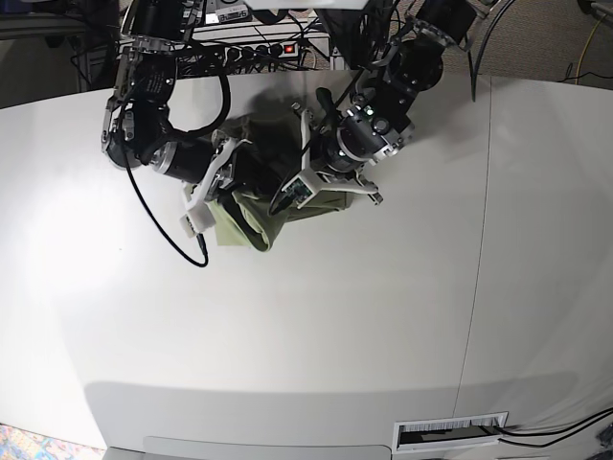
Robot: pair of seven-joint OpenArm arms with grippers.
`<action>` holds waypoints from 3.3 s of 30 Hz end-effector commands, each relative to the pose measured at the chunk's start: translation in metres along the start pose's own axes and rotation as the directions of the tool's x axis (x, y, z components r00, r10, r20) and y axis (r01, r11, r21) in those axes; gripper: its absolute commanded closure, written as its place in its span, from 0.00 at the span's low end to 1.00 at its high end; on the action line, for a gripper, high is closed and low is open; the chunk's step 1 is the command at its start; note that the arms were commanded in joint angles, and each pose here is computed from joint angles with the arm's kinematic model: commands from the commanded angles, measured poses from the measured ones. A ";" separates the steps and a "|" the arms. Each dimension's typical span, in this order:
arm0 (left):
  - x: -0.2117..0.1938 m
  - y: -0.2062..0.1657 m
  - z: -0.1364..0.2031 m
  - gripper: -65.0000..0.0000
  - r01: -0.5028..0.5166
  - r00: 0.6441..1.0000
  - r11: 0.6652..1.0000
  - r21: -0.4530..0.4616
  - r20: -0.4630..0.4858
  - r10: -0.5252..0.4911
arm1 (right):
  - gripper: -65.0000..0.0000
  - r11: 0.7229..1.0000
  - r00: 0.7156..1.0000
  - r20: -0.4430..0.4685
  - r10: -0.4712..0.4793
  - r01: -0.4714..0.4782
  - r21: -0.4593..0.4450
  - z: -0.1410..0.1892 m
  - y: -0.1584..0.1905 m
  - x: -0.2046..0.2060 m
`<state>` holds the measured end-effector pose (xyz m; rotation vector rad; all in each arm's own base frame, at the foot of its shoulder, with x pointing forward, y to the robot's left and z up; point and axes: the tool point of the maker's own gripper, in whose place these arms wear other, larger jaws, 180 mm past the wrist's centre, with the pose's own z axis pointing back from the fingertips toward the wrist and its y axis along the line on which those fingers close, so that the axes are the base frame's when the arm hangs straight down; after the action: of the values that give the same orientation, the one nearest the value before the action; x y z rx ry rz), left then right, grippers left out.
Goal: Fold the T-shirt properly
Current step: 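Hold the bundle with both grippers and press its ends together, then lift the bundle with both grippers and turn it over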
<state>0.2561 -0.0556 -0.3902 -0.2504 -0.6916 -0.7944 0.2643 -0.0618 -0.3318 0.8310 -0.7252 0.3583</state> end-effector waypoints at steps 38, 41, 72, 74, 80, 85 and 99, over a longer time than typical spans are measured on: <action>-0.048 0.096 0.050 0.90 -0.250 0.966 0.952 0.177 0.117 0.232 | 1.00 0.967 0.995 0.053 0.084 -0.094 0.238 -0.058 0.083 0.030; -0.056 0.085 0.049 0.90 -0.214 0.976 0.967 0.140 0.065 0.207 | 1.00 0.967 0.995 0.051 0.084 -0.094 0.237 -0.058 0.083 0.030; -0.086 0.052 0.082 0.93 -0.302 0.945 0.953 0.012 0.135 0.298 | 1.00 0.959 0.993 0.056 0.100 -0.111 0.261 -0.058 0.088 0.038; -0.096 0.050 0.076 0.96 -0.322 0.940 0.947 -0.002 0.123 0.320 | 1.00 0.956 0.994 0.059 0.096 -0.109 0.271 -0.057 0.090 0.038; -0.109 0.047 0.064 0.98 -0.338 0.936 0.941 -0.029 0.094 0.339 | 1.00 0.937 0.995 0.040 0.092 -0.100 0.335 -0.062 0.108 0.032; -0.096 0.048 0.063 0.98 -0.354 0.924 0.933 -0.058 0.135 0.359 | 1.00 0.914 0.988 -0.030 0.152 -0.129 0.385 -0.076 0.131 0.013; -0.097 0.050 0.063 0.98 -0.350 0.926 0.935 -0.053 0.131 0.354 | 0.86 0.894 0.984 -0.050 0.172 -0.135 0.427 -0.076 0.142 0.007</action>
<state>0.2153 0.0594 -0.4025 -0.4622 -0.7513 -0.4272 0.2182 0.0828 -0.3022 1.1233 -0.5851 0.7049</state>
